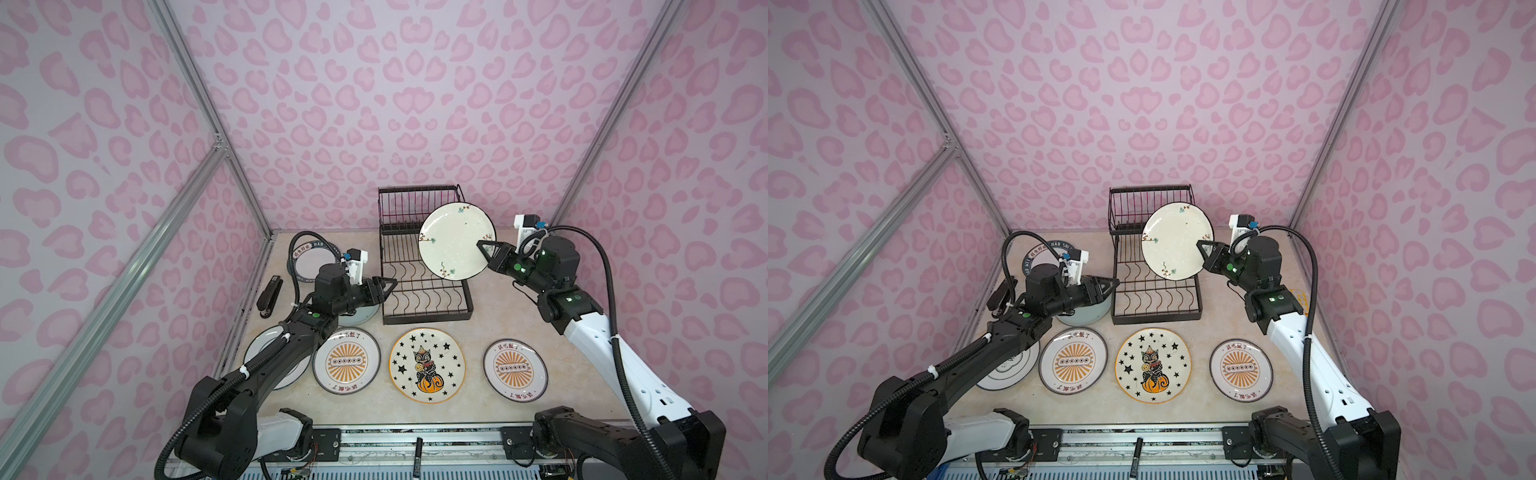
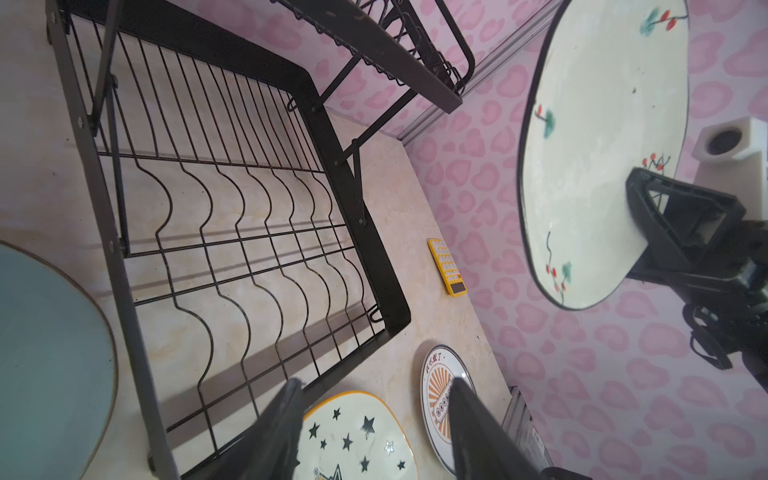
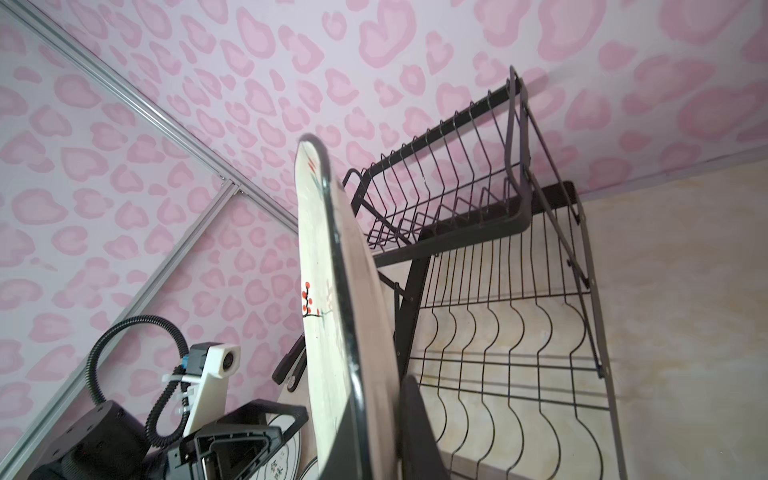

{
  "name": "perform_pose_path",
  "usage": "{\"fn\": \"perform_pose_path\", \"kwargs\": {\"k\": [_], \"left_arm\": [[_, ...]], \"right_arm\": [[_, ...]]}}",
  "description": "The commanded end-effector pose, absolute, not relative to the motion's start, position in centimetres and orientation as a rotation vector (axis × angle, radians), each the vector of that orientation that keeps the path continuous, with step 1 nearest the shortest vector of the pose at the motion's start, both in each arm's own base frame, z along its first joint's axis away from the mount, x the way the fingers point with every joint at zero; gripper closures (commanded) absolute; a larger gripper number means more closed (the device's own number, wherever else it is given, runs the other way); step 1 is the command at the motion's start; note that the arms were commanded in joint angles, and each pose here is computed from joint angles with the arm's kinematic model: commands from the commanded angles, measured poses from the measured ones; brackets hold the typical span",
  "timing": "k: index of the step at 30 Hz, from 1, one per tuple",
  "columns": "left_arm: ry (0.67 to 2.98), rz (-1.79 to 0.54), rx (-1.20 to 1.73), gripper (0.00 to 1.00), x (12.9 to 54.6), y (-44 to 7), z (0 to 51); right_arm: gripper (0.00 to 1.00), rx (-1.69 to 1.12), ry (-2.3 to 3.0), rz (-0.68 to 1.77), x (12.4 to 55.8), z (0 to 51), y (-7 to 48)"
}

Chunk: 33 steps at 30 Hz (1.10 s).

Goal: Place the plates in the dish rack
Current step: 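Raise the white plate with the right gripper above the rack's far end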

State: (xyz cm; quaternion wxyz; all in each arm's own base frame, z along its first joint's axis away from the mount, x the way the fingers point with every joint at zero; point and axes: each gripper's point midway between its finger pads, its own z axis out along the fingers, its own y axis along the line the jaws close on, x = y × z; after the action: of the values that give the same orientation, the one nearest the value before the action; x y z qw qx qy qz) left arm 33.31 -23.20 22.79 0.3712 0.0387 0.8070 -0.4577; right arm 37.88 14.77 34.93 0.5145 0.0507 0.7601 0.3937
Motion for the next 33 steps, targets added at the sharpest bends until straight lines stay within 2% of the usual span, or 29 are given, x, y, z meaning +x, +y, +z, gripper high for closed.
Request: {"fn": "perform_pose_path", "kwargs": {"k": [1,13,23,33], "left_arm": [[2.052,-1.174,0.122,0.42,33.0,-23.2,23.1],[2.095,-1.109,0.141,0.41,32.1,-22.4,23.2],[2.095,-1.077,0.143,0.40,31.3,-21.7,23.3],[2.093,-1.097,0.163,0.40,30.6,-21.7,23.6]], "right_arm": [[1.00,0.123,1.679,0.841,39.8,39.3,13.5],[1.00,0.176,1.572,0.470,46.4,45.9,11.7],[1.00,0.189,1.566,0.163,50.3,47.0,12.4],[1.00,0.167,1.587,-0.190,53.5,45.0,13.8]]}}
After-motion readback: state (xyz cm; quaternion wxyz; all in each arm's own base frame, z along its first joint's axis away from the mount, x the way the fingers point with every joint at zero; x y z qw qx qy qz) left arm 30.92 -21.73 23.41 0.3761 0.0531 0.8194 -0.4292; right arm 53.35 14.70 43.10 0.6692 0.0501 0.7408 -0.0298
